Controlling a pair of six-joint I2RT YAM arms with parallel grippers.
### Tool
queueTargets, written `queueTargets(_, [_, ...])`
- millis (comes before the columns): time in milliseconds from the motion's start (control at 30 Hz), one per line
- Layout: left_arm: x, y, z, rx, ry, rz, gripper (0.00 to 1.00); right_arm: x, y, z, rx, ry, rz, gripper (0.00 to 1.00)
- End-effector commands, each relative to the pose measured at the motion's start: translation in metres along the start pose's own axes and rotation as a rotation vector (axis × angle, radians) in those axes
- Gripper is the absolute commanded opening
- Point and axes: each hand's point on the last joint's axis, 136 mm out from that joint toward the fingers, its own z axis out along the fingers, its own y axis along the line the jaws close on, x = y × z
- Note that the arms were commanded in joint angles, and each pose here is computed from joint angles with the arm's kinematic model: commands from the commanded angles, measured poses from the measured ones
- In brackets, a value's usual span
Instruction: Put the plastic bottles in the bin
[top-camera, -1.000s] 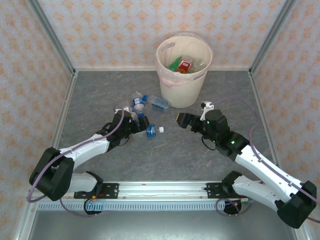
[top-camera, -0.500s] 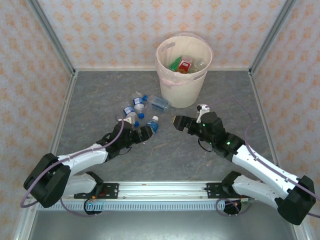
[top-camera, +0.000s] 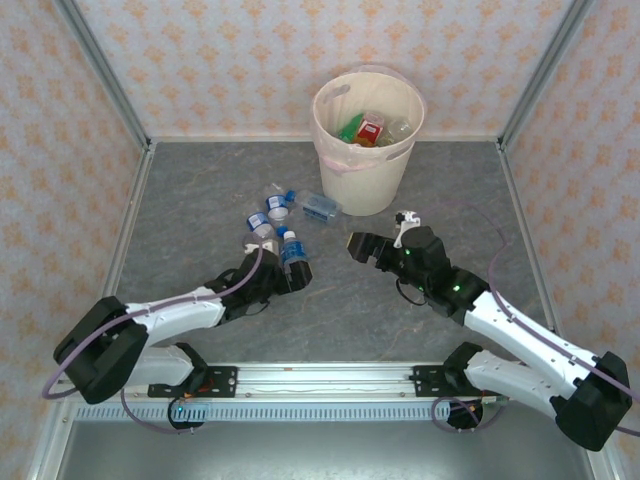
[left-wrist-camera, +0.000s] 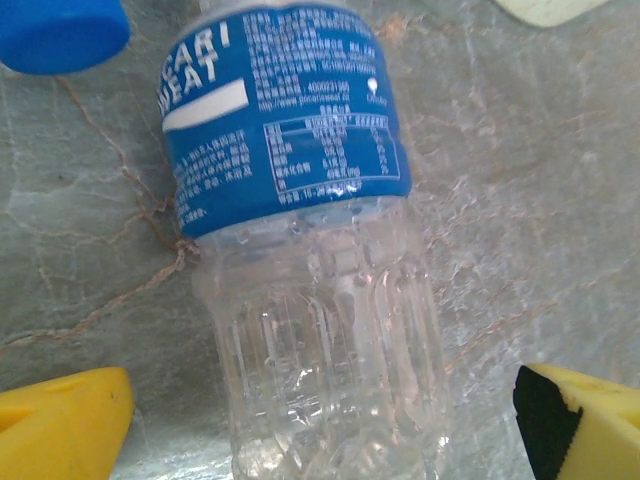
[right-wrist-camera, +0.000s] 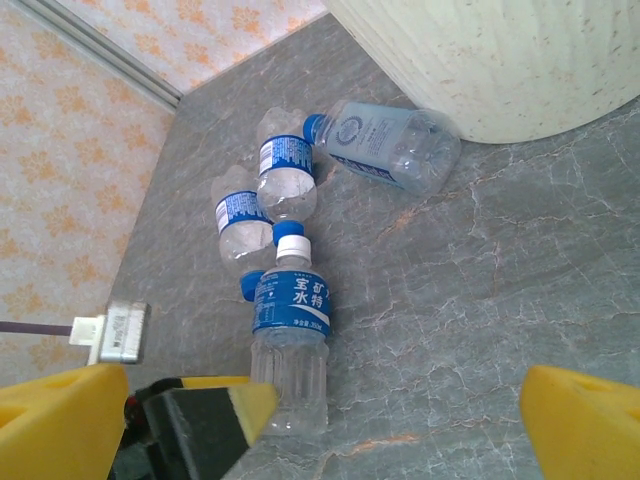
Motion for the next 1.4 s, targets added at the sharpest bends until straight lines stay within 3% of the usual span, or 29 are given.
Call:
queueTargets(0, [-0.012, 0.002, 0.005, -0.082, -0.042, 0.033, 0.96, -0.002, -0.004, -0.004, 0.005, -0.033, 0.011, 1.00])
queueTargets(533, [-0.005, -0.008, 0.033, -0.166, 0.005, 0.069, 0.81, 0.002, -0.018, -0.017, 0.028, -0.063, 0.009, 1.00])
queueTargets(833, [-0.003, -0.014, 0.031, -0.149, 0.007, 0.083, 0.57, 0.000, -0.018, -0.024, 0.023, -0.079, 0.014, 1.00])
queueTargets(1100, [-0.029, -0.053, 0.000, -0.048, -0.069, 0.107, 0.54, -0.010, -0.021, -0.036, 0.025, -0.145, 0.035, 1.00])
queueTargets(1367, [-0.095, -0.125, -0.059, 0.105, -0.250, 0.154, 0.53, -0.029, -0.014, -0.063, -0.033, -0.263, 0.055, 1.00])
